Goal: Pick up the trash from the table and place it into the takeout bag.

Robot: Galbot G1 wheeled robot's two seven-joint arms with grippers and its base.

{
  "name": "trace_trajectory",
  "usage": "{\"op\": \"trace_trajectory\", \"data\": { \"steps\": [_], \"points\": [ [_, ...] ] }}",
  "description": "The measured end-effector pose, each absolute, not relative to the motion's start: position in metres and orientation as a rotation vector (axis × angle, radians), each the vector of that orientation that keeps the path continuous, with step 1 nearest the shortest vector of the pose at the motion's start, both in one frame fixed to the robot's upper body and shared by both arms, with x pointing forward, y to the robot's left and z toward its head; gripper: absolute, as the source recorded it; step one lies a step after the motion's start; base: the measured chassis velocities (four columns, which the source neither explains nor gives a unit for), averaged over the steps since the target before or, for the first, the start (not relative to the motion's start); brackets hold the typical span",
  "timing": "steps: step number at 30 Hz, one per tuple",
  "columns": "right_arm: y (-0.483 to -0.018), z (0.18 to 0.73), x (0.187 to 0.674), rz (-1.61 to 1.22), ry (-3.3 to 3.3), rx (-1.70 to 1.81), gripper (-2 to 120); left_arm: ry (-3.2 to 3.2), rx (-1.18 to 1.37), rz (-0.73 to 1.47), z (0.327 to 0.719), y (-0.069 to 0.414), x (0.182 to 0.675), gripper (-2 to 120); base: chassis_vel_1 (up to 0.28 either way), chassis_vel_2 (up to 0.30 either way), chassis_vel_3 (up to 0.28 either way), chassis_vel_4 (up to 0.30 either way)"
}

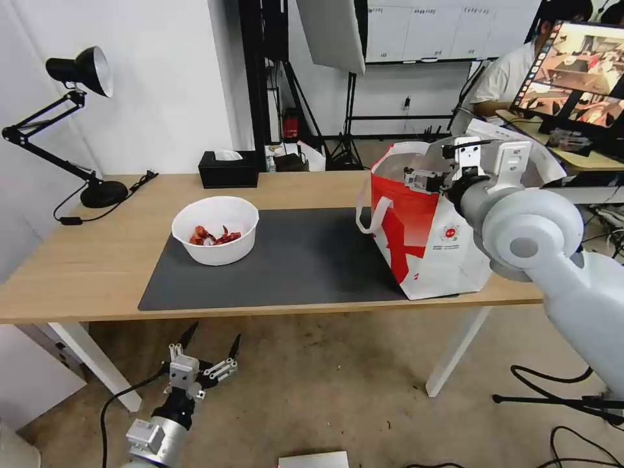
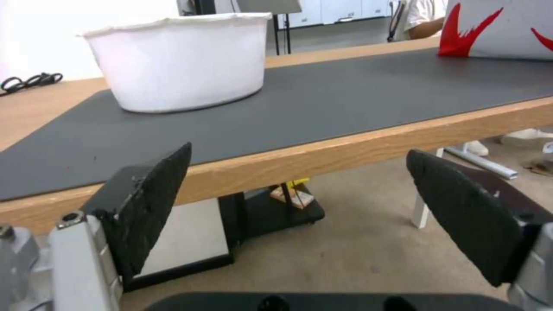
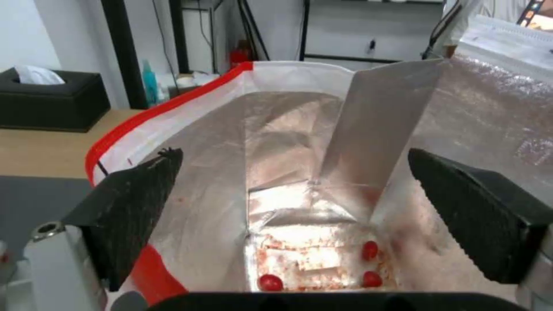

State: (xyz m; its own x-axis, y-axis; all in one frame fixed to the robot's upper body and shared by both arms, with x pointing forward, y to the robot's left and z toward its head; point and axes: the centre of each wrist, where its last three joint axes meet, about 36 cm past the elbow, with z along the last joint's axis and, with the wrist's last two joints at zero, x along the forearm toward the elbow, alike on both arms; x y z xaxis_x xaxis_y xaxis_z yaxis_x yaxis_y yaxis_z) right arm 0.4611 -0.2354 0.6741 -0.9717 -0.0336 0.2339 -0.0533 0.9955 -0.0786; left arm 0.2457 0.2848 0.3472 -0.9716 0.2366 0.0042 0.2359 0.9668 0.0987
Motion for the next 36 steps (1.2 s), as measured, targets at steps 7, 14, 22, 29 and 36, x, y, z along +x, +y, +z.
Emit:
{"op": "trace_trajectory", "data": {
  "steps": [7, 14, 22, 29, 36],
  "points": [
    [-0.235, 0.658, 0.453, 0.031, -3.085, 0.223, 100, 3.108, 0.371, 0.150, 0.347, 0.284, 0.246, 100, 0.000, 0.000, 0.000, 0.000],
    [-0.245, 0.621, 0.442, -0.065, -3.277, 0.488, 100, 3.103, 0.364, 0.142, 0.347, 0.283, 0.249, 100, 0.000, 0.000, 0.000, 0.000],
    [-0.253, 0.584, 0.402, -0.161, -3.287, 0.749, 100, 3.097, 0.363, 0.136, 0.345, 0.282, 0.253, 100, 0.000, 0.000, 0.000, 0.000],
    [-0.252, 0.565, 0.383, -0.168, -3.302, 0.897, 100, 3.091, 0.359, 0.124, 0.344, 0.280, 0.254, 100, 0.000, 0.000, 0.000, 0.000],
    [-0.252, 0.544, 0.367, -0.141, -3.293, 0.893, 100, 3.088, 0.351, 0.114, 0.342, 0.279, 0.250, 100, 0.000, 0.000, 0.000, 0.000]
  ]
}}
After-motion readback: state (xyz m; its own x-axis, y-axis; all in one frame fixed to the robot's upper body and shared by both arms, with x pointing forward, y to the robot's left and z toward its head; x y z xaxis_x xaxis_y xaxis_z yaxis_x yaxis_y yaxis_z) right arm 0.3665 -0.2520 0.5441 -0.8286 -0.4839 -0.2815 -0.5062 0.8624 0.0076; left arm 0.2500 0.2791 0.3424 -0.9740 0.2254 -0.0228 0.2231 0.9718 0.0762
